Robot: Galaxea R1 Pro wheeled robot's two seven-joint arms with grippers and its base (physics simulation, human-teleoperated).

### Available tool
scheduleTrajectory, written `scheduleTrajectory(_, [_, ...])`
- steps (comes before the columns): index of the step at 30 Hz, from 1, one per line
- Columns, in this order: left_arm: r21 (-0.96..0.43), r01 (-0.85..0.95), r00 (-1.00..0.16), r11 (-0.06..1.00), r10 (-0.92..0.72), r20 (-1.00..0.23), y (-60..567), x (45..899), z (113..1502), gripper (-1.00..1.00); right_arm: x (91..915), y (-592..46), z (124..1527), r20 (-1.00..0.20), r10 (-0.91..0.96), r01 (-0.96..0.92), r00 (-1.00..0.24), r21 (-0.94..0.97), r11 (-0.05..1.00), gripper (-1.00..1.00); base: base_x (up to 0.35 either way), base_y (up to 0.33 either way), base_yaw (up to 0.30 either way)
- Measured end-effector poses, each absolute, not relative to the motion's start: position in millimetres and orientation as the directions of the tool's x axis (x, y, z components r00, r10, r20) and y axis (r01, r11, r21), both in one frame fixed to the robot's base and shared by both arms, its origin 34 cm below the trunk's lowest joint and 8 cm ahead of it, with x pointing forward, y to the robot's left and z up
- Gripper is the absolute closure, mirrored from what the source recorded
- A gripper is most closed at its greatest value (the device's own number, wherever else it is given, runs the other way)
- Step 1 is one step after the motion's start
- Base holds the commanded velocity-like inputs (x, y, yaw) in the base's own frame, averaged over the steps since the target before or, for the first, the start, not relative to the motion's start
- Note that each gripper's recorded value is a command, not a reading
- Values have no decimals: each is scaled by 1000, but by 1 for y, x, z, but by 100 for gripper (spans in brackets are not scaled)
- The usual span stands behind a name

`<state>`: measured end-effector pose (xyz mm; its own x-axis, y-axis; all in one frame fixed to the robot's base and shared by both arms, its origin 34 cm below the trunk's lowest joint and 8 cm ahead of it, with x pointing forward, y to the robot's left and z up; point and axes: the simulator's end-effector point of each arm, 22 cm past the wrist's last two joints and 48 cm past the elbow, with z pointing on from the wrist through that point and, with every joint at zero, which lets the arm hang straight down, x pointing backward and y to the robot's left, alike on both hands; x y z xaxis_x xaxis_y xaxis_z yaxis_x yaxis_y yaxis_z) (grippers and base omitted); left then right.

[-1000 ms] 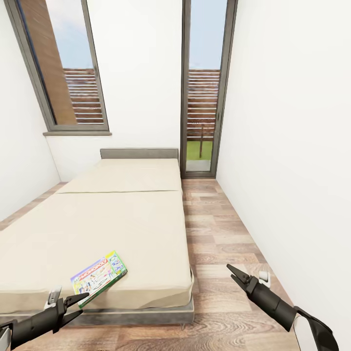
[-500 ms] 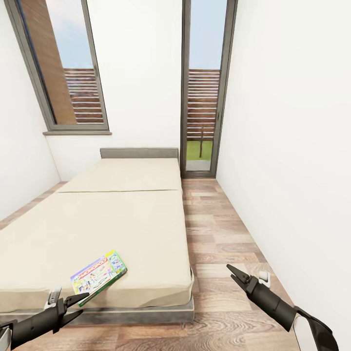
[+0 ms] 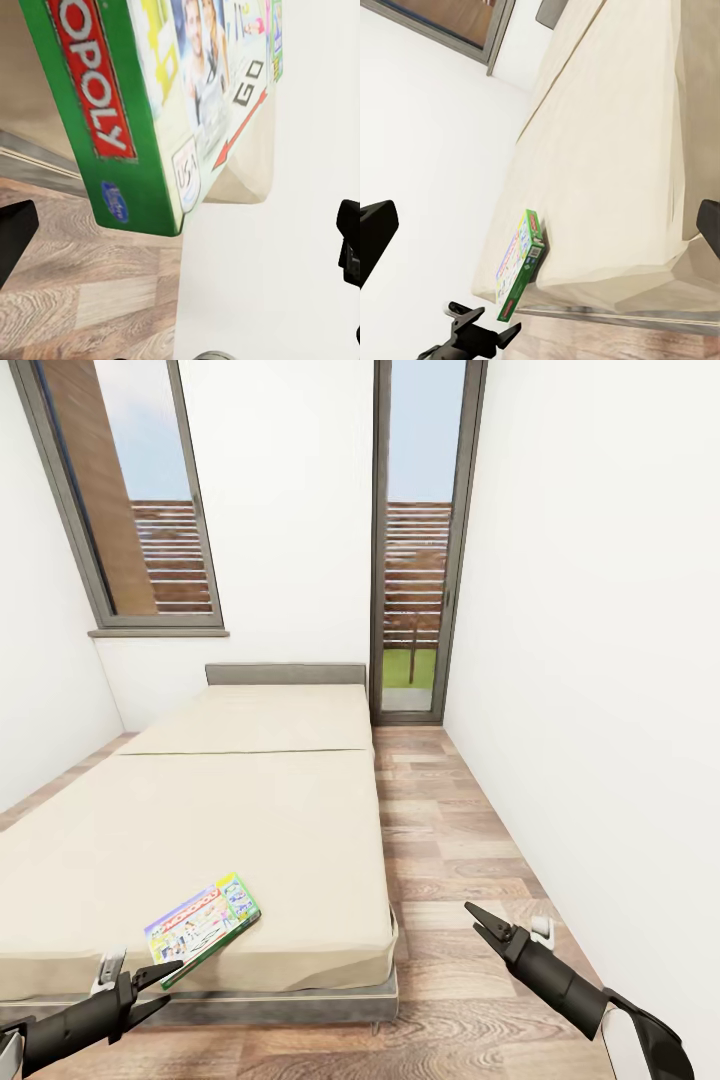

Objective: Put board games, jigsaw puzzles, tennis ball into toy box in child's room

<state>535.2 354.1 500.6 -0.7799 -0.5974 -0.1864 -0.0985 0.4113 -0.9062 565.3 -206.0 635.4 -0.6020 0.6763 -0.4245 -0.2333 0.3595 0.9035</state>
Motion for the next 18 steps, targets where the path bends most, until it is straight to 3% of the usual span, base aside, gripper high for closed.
scheduleTrajectory(18, [-907, -98, -779, 410, -599, -187, 354, 536, 501, -100, 565, -206, 636, -425, 677, -234, -601, 903, 360, -100, 0, 0, 0])
